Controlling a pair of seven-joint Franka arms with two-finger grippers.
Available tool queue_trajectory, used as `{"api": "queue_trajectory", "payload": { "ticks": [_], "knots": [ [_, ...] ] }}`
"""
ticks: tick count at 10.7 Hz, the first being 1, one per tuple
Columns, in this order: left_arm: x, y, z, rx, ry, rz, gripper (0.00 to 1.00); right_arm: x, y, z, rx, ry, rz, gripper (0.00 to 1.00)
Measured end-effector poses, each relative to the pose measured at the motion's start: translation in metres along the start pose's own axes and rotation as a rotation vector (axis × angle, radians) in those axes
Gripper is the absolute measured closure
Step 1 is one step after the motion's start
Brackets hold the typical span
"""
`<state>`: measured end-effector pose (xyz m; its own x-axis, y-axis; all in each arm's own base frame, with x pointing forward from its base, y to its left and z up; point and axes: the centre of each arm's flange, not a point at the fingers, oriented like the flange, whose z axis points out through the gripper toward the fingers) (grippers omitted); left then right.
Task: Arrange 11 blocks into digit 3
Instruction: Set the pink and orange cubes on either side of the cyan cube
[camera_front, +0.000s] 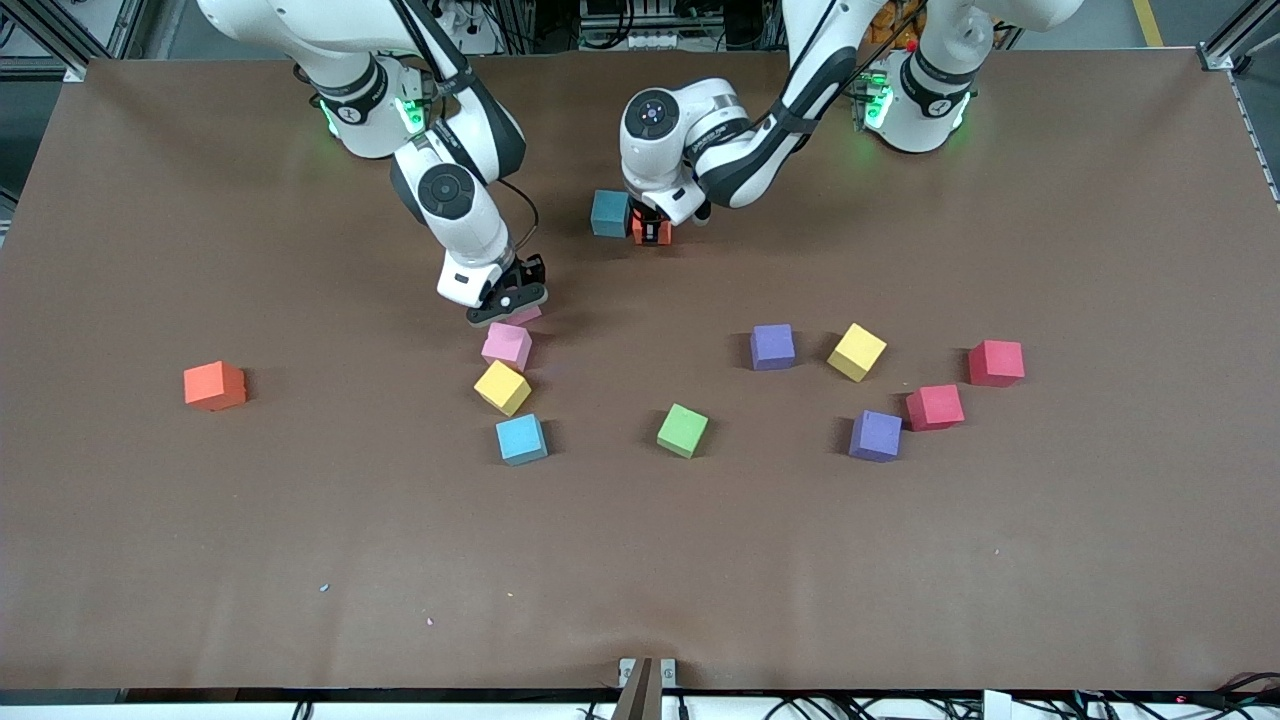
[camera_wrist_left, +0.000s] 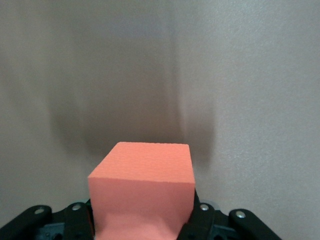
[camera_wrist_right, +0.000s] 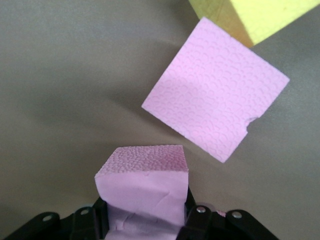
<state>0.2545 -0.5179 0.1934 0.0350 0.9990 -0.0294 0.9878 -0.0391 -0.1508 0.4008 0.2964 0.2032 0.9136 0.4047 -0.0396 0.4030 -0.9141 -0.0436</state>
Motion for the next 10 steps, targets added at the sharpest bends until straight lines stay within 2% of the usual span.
{"api": "queue_trajectory", "payload": {
  "ticks": [2,4,7,10],
  "knots": [
    [-0.002,-0.001,0.001,0.001,-0.001,0.002,0.41,0.0,-0.001,-0.007,0.001,-0.004,-0.055,0.45],
    [-0.005,-0.004,0.003,0.002,0.001,0.012,0.41,-0.004,-0.023,-0.023,0.003,-0.009,-0.162,0.45],
    [-0.009,-0.005,0.005,0.0,-0.001,0.018,0.41,-0.033,-0.099,-0.05,0.0,-0.022,-0.368,0.45],
    [-0.012,-0.008,0.006,-0.002,-0.004,0.025,0.41,-0.062,-0.134,-0.059,-0.004,-0.027,-0.46,0.45]
  ]
}}
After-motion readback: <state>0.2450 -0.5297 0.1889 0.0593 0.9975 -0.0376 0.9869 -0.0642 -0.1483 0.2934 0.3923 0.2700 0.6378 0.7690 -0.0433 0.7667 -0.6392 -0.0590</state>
